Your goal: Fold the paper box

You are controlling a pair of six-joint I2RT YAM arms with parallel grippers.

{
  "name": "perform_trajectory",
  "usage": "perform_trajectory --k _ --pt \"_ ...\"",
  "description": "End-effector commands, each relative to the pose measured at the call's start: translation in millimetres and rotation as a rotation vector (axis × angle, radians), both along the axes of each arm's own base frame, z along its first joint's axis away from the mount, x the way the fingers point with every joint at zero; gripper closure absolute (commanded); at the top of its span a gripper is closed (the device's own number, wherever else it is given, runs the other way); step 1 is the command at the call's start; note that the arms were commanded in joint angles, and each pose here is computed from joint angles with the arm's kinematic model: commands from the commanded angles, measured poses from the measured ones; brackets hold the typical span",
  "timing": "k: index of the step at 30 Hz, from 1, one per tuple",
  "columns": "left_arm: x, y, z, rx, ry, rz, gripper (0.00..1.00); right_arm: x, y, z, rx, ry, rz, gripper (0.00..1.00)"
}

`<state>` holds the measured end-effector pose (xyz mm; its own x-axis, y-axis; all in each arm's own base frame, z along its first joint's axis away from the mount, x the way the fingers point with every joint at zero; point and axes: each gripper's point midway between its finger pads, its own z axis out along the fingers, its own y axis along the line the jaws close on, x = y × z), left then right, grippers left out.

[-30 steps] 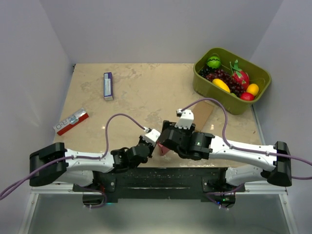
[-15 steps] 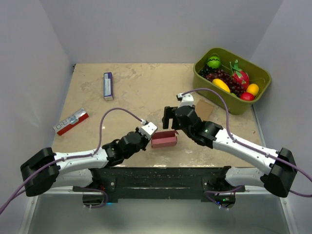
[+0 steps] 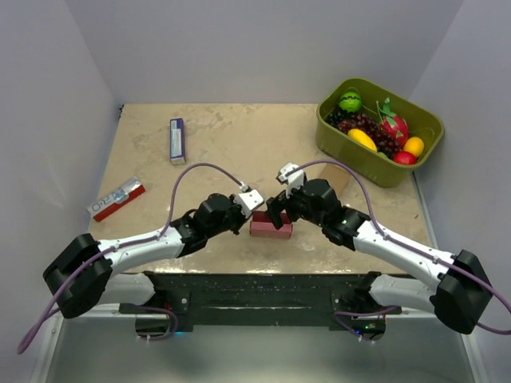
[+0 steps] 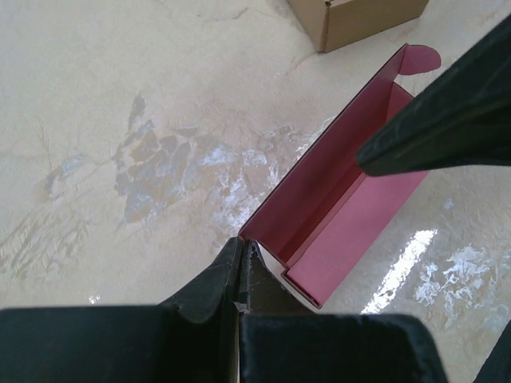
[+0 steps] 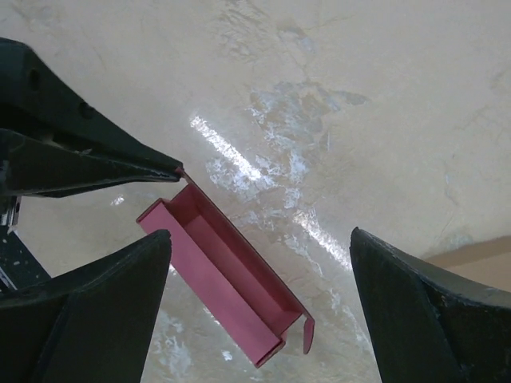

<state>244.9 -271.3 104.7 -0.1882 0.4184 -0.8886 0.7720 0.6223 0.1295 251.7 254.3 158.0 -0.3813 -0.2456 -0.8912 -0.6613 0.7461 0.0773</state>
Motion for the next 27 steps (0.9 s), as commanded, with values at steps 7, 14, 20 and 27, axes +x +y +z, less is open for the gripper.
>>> perform_trajectory --k 7,14,20,27 --pt "1 -24 6 0.032 -0.008 -0.185 1.00 5 35 -12 -0.075 -0.087 0.251 0.03" --pt "5 -18 14 0.000 -0.008 -0.210 1.00 -1 33 -14 -0.042 -0.059 0.238 0.02" --pt "16 -12 30 0.002 -0.016 -0.200 1.00 -11 36 -32 -0.065 0.049 0.263 0.01" --pt "30 1 52 -0.022 -0.038 -0.180 1.00 -24 36 -30 -0.024 0.076 0.286 0.01"
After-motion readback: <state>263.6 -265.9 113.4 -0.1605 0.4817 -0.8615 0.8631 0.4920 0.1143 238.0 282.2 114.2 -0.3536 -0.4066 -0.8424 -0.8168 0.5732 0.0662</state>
